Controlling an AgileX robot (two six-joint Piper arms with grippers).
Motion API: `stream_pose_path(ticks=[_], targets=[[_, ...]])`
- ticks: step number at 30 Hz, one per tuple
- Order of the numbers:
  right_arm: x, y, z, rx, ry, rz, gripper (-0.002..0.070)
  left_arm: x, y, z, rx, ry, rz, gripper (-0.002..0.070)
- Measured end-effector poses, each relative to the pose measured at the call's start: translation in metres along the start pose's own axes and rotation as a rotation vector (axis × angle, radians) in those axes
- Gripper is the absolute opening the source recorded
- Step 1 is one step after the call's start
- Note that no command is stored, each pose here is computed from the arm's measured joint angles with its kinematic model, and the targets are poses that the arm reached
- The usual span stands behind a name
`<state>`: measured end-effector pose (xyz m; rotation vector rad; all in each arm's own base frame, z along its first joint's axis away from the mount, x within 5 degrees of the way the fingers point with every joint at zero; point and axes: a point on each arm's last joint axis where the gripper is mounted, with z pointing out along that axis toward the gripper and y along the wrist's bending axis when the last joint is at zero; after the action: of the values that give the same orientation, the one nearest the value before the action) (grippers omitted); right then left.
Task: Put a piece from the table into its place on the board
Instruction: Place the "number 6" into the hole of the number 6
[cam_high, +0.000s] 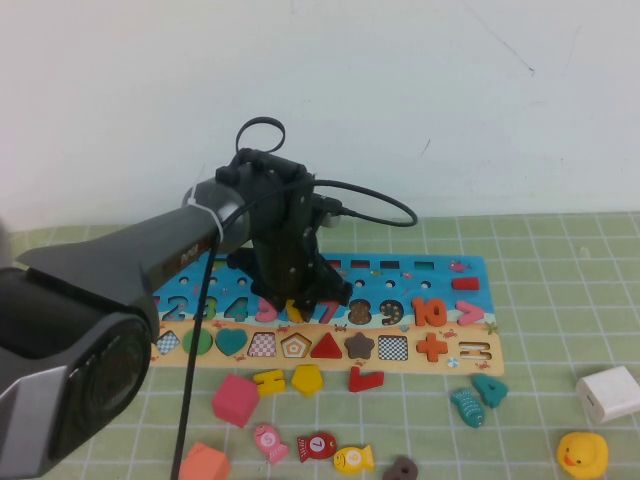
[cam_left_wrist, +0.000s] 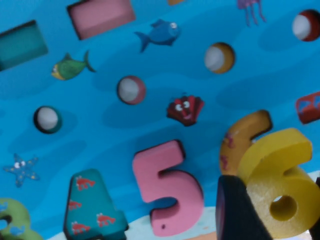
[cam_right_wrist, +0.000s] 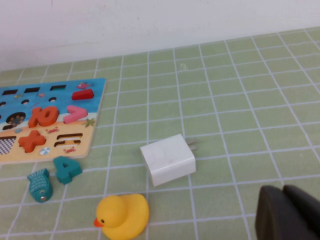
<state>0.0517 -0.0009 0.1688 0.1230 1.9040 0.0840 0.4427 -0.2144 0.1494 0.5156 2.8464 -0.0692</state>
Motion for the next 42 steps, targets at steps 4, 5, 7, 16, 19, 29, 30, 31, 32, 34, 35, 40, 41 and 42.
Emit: stream_pose_path(ticks=[4, 5, 7, 16, 19, 29, 30, 31, 32, 34, 35, 40, 41, 42], targets=[[0.0, 0.0, 0.0, 0.0, 0.0, 0.0, -0.0001, -0.0002, 0.0023, 0.0001, 0.015, 0.002, -0.017, 0.0262], [0.0, 0.0, 0.0, 0.0, 0.0, 0.0, -0.0001, -0.0002, 0.0021, 0.0001, 0.019, 0.002, -0.019, 0.0262], [0.0, 0.0, 0.0, 0.0, 0.0, 0.0, -0.0001, -0.0001, 0.0015, 0.0, 0.026, 0.003, -0.012, 0.0262], [0.0, 0.0, 0.0, 0.0, 0.0, 0.0, -0.0001, -0.0006, -0.0007, 0.0, 0.05, -0.003, 0.008, 0.0262], [0.0, 0.0, 0.0, 0.0, 0.0, 0.0, -0.0001, -0.0007, -0.0008, 0.0, 0.051, -0.004, 0.007, 0.0262], [0.0, 0.0, 0.0, 0.0, 0.0, 0.0, -0.0001, -0.0009, -0.0005, 0.0, 0.048, -0.005, -0.008, 0.0306], [0.0, 0.0, 0.0, 0.0, 0.0, 0.0, -0.0001, -0.0009, -0.0003, 0.0, 0.046, -0.005, -0.01, 0.0314], [0.0, 0.0, 0.0, 0.0, 0.0, 0.0, -0.0001, -0.0009, -0.0001, 0.0, 0.044, -0.006, -0.011, 0.0321], [0.0, 0.0, 0.0, 0.0, 0.0, 0.0, -0.0001, -0.0009, 0.0, 0.0, 0.042, -0.006, -0.01, 0.0327], [0.0, 0.0, 0.0, 0.0, 0.0, 0.0, -0.0001, -0.0009, 0.0, 0.0, 0.042, -0.006, -0.01, 0.0337], [0.0, 0.0, 0.0, 0.0, 0.0, 0.0, -0.0001, -0.0007, 0.0, 0.0, 0.042, -0.004, -0.01, 0.034], [0.0, 0.0, 0.0, 0.0, 0.0, 0.0, -0.0001, -0.0007, 0.0004, 0.0, 0.039, -0.004, -0.007, 0.0349], [0.0, 0.0, 0.0, 0.0, 0.0, 0.0, -0.0001, -0.0007, 0.0004, 0.0, 0.039, -0.004, -0.007, 0.0349], [0.0, 0.0, 0.0, 0.0, 0.0, 0.0, -0.0001, -0.0008, 0.0013, 0.0, 0.037, -0.004, -0.008, 0.0349]])
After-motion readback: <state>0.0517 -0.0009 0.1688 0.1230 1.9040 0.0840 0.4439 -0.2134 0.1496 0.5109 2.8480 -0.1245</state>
